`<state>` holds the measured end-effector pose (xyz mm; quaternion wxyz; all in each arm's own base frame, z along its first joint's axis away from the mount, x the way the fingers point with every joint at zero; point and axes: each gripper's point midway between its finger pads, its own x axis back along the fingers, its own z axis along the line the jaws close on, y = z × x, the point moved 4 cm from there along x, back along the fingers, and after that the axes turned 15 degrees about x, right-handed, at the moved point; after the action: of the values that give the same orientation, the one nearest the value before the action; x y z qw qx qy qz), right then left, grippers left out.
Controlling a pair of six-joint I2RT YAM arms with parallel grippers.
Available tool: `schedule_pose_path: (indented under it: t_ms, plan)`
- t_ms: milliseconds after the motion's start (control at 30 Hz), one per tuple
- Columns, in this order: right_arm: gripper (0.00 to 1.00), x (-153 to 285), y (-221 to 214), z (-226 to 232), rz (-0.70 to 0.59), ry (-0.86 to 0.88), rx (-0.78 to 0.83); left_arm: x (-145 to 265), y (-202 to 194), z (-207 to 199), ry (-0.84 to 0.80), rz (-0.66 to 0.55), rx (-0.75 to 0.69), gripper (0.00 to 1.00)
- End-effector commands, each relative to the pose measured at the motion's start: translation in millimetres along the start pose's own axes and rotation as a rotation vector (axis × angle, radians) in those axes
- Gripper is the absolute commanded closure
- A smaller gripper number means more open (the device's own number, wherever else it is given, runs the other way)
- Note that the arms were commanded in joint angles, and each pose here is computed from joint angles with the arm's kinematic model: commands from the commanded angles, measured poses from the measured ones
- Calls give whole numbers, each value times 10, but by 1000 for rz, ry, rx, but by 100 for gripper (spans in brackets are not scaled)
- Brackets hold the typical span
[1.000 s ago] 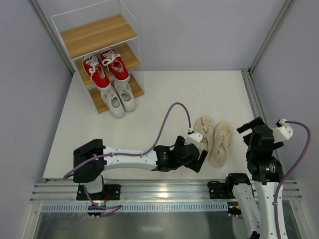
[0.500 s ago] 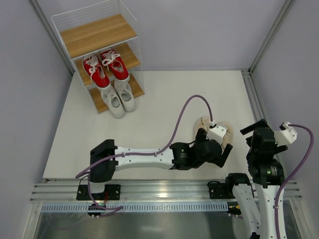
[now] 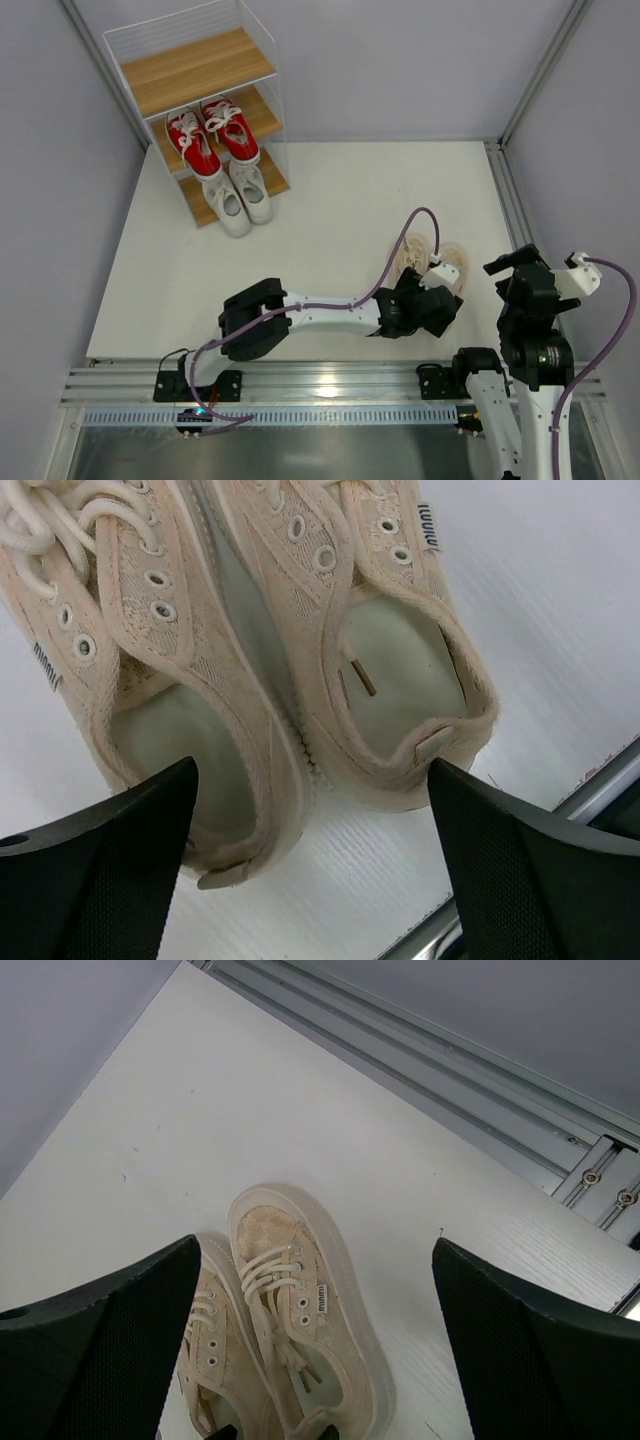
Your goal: Place and organize the shoes onto the shoe shelf
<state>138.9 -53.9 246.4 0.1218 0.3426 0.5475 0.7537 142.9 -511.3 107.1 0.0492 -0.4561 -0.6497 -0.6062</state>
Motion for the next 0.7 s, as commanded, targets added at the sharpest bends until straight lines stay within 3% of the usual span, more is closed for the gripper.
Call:
schedule_pose_path:
  t_ms: [0, 33, 167, 467, 600, 667]
  plan:
    - [3, 58, 73, 19, -20, 30, 3, -229, 29, 119, 29, 3, 84, 8]
    - [3, 51, 44, 32, -11, 41, 10, -262, 4, 154, 34, 10, 92, 18]
    - [3, 51, 4, 47, -10, 66, 19, -319, 3, 203, 36, 8, 126, 24]
    - [3, 33, -29, 102, 5, 101, 39, 108, 463, 31, -27, -49, 221, 10]
    - [3, 10, -46, 148, 17, 118, 36, 25, 599, 15, 17, -69, 223, 8]
    - [3, 7, -53, 151, 22, 119, 39, -136, 455, 87, 65, -14, 217, 8]
